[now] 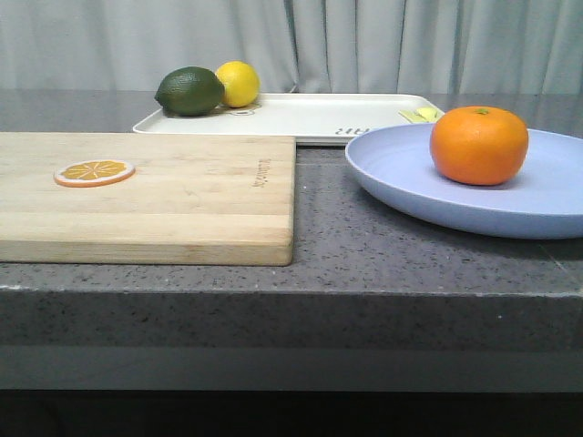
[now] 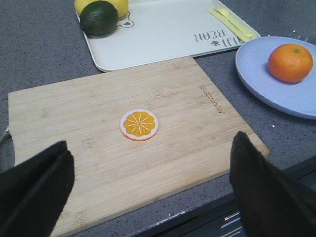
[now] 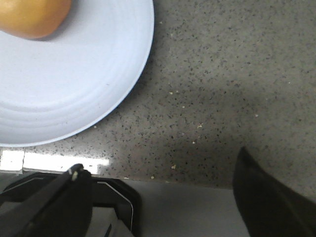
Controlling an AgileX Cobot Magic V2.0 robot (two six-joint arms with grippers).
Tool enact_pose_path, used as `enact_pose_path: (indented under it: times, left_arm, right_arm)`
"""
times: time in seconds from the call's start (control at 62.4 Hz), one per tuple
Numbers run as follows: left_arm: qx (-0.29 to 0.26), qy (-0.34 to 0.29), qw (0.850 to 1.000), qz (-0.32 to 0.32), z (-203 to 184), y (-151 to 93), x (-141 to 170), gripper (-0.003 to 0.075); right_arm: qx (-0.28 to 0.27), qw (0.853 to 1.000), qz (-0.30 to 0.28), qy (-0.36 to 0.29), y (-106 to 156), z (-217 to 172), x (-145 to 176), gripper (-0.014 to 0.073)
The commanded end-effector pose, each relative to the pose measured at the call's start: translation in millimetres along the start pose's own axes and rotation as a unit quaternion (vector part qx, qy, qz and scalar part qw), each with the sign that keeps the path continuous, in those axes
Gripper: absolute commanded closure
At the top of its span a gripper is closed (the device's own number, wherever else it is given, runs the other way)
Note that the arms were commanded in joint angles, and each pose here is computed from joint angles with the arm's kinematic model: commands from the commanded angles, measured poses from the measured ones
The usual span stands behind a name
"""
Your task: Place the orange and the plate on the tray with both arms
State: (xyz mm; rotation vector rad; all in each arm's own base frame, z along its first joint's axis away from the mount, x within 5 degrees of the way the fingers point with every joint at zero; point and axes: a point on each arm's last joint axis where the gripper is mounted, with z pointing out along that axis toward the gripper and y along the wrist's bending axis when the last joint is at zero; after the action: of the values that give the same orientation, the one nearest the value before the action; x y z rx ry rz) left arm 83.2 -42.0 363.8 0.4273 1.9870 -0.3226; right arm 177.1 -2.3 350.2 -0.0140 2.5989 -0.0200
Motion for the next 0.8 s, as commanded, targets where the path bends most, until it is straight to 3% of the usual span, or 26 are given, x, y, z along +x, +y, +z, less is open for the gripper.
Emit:
enact_pose_path:
  times: [0.0,0.096,0.192,0.481,0.785]
  left_arm:
    - [-0.001,-0.048,0.999,0.0,-4,0,-14,0.0101]
    - [-0.001,-0.049,0.999,0.0,-4,0,-14,0.0101]
    - [-0.003,-0.054,0.999,0.002,-4,0,-15,0.0101]
    - [-0.007,-0.064,0.998,0.007,-5,1,-16,0.0101]
    - [-0.007,-0.064,0.998,0.007,-5,1,-16,0.0101]
  right_arm:
    - [0.003,1.0,-0.004,-0.001,-1,-2,-19,0.0002]
    - [0.006,1.0,-0.014,0.021,-4,10,-33,0.0002]
    - [0.001,0.998,0.015,0.055,-15,24,-42,0.0002]
    - [-0.164,0.979,0.108,0.054,-42,65,-57,0.0002]
    - [-0.225,0.962,0.132,0.082,-42,107,-66,0.0002]
